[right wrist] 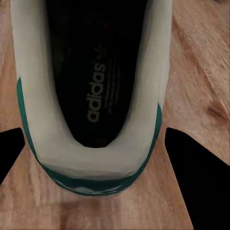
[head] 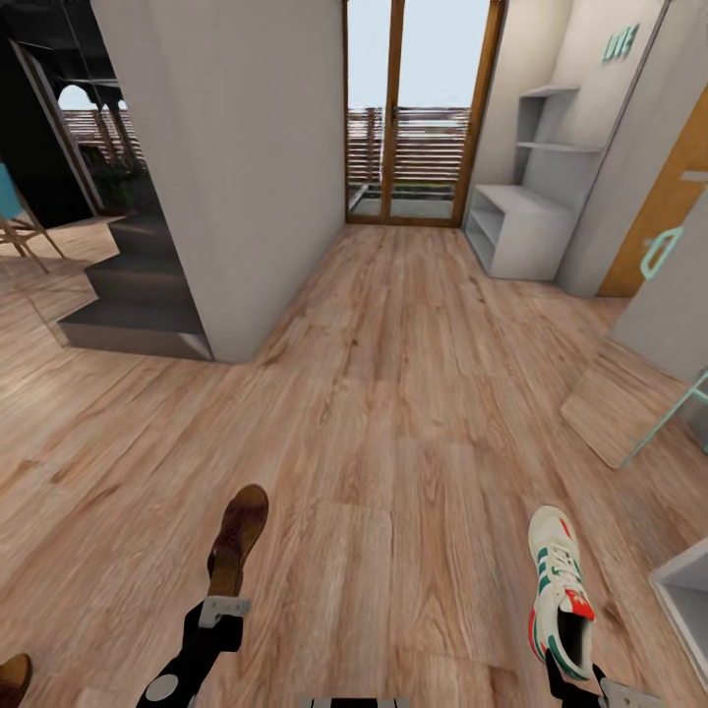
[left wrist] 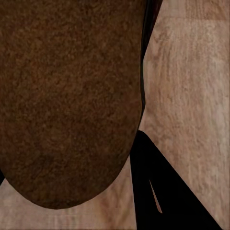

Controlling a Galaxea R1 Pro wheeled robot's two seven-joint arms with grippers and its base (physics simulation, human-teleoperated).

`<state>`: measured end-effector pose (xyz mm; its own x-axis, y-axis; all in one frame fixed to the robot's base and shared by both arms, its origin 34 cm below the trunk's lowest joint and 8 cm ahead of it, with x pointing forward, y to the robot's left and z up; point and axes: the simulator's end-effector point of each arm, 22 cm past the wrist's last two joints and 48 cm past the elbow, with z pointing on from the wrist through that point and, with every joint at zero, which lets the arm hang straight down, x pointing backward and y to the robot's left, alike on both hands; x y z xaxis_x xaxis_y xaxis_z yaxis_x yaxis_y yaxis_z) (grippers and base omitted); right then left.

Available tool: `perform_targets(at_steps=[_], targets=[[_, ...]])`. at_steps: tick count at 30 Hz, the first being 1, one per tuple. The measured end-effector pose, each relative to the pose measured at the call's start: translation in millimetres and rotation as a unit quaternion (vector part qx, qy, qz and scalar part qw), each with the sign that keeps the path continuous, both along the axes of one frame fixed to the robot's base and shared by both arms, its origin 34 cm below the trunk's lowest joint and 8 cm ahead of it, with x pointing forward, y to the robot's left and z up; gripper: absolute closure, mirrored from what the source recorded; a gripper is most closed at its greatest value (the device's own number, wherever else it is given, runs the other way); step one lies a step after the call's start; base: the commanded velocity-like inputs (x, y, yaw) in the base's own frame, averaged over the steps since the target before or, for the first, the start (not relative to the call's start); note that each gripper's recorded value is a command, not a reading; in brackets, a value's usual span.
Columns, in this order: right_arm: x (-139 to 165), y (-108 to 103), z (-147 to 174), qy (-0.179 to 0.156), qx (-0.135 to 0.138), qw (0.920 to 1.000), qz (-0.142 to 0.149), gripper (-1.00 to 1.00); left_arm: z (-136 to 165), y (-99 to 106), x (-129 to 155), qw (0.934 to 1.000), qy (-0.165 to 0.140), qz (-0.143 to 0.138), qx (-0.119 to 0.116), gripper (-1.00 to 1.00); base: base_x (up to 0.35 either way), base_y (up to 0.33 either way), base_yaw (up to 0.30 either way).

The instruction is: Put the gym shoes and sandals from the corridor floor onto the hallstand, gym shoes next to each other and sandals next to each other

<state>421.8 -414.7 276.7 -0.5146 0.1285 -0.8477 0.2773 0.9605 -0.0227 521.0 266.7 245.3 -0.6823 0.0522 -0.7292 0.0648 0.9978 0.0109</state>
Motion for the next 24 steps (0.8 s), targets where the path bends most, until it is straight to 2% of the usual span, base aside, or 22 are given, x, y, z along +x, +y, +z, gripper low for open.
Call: perform_targets(at_steps=[19,24], targets=[[6.0,-0.2,8.1,-0.012,0.000,0.9999,-0.001,1.00,11.1,0.6,7.3,0.9999,-0.013,0.000,0.000,1.00,0.335,0.083,-0.193],[6.9,-0.1,9.2,-0.013,0.000,0.9999,0.000,1.00,12.8,1.2,8.4,0.9999,-0.015,0.002,-0.001,1.00,0.335,0.004,-0.085]])
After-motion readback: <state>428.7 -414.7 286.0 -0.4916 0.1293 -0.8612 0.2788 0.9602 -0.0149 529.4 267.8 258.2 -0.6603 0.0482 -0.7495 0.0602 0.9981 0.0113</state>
